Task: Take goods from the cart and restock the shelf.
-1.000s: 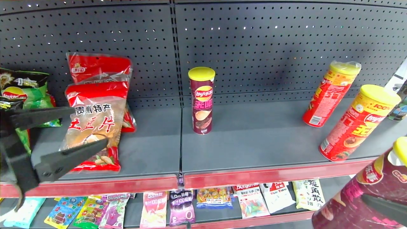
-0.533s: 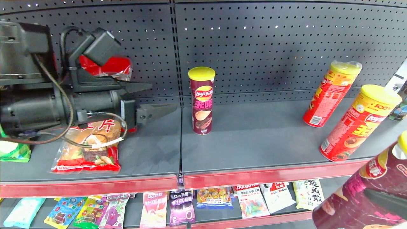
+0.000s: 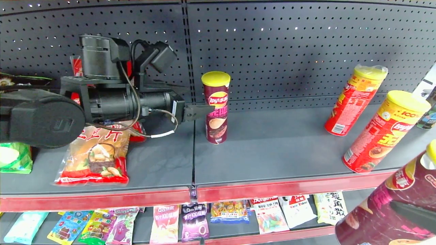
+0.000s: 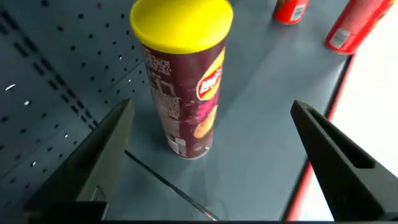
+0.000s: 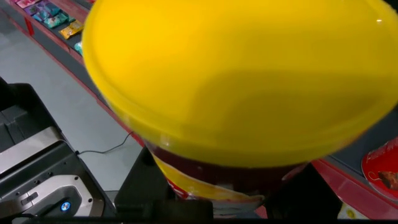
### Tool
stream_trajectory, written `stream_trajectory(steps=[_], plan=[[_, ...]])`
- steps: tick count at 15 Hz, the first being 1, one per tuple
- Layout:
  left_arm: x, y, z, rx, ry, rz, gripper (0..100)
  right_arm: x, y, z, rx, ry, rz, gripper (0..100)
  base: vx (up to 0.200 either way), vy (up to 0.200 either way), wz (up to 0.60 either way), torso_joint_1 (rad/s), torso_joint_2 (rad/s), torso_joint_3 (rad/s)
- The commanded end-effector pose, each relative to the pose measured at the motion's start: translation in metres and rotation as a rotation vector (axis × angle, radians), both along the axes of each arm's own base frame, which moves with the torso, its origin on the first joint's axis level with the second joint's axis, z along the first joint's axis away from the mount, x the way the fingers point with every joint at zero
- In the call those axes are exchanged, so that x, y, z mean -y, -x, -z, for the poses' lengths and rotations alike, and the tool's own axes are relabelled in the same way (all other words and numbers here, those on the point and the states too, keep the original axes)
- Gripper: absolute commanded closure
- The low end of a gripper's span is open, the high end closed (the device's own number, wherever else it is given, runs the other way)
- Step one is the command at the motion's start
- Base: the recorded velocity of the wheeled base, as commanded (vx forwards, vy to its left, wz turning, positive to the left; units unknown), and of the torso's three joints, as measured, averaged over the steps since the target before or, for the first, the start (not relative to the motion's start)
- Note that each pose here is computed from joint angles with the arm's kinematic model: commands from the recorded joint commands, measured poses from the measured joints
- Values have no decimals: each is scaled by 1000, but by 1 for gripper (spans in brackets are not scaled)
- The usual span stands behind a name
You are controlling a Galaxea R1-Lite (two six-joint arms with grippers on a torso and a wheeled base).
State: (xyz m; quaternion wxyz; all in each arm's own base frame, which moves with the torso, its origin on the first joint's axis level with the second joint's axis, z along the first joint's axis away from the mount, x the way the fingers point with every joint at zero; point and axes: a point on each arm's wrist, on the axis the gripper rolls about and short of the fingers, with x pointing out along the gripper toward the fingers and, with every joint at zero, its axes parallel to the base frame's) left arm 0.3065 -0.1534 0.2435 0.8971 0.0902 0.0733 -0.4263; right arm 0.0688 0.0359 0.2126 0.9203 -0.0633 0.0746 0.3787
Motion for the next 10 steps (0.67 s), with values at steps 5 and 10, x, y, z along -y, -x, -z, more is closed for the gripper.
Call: stream_trajectory(steps=[5,10], plan=[[12,-34,15,8,-25,20,0,0,-1,2,-8,2,-1,100,0,0,0,0,0,0],[20,-52,20,12,-21,29,0,0,-1,3,-12,3,-1,100,0,0,0,0,0,0]])
